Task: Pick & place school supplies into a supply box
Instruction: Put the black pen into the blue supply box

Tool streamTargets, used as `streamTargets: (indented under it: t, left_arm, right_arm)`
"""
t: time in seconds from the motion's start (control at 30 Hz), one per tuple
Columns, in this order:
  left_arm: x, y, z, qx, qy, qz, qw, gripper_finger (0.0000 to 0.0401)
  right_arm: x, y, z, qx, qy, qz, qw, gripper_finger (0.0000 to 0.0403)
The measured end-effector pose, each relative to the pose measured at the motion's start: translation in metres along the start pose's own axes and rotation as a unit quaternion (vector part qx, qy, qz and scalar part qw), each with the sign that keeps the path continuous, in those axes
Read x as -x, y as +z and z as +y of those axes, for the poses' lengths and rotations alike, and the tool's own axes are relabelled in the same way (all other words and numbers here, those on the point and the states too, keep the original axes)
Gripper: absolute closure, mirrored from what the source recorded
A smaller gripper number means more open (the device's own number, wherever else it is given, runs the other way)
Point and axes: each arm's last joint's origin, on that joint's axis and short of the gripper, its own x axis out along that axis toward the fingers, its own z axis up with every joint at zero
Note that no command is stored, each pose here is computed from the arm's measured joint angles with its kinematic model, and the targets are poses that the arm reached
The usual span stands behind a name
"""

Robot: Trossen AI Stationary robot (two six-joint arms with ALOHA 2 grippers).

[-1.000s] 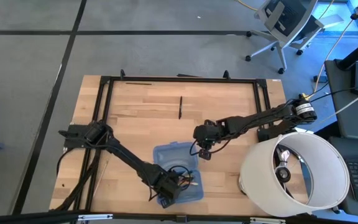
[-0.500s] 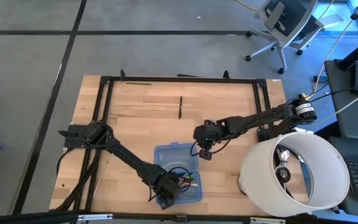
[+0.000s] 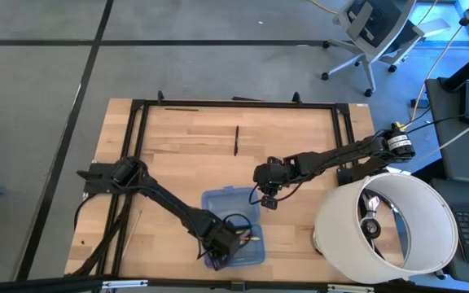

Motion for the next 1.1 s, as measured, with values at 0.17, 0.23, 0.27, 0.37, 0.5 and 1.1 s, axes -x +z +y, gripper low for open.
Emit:
streamTargets:
  t: [0.17,0.23,0.27,0.37,0.5,1.1]
  left_arm:
    - [0.018,0.003,0.000,-0.016,-0.015,-0.013,1.000,0.0258]
    - [0.025,0.004,0.000,-0.029,-0.022,-0.019,0.999,0.0257]
    - [0.029,0.004,0.000,-0.039,-0.024,-0.021,0.999,0.0257]
    - [0.046,0.004,0.005,-0.059,-0.015,-0.027,0.998,0.0255]
    - [0.081,0.000,0.020,-0.067,0.052,-0.061,0.995,0.0257]
    - [0.192,-0.048,0.061,-0.087,0.182,-0.271,0.941,0.0254]
  right_arm:
    - [0.000,0.000,0.000,0.000,0.000,0.000,1.000,0.0342]
    - [0.000,0.000,0.000,0.000,0.000,0.000,1.000,0.0342]
    - [0.000,0.000,0.000,0.000,0.000,0.000,1.000,0.0342]
    - [0.000,0.000,0.000,0.000,0.000,0.000,1.000,0.0342]
    - [0.000,0.002,0.001,-0.002,0.003,-0.008,1.000,0.0342]
    - [0.000,0.033,-0.023,-0.221,-0.011,-0.146,0.964,0.0342]
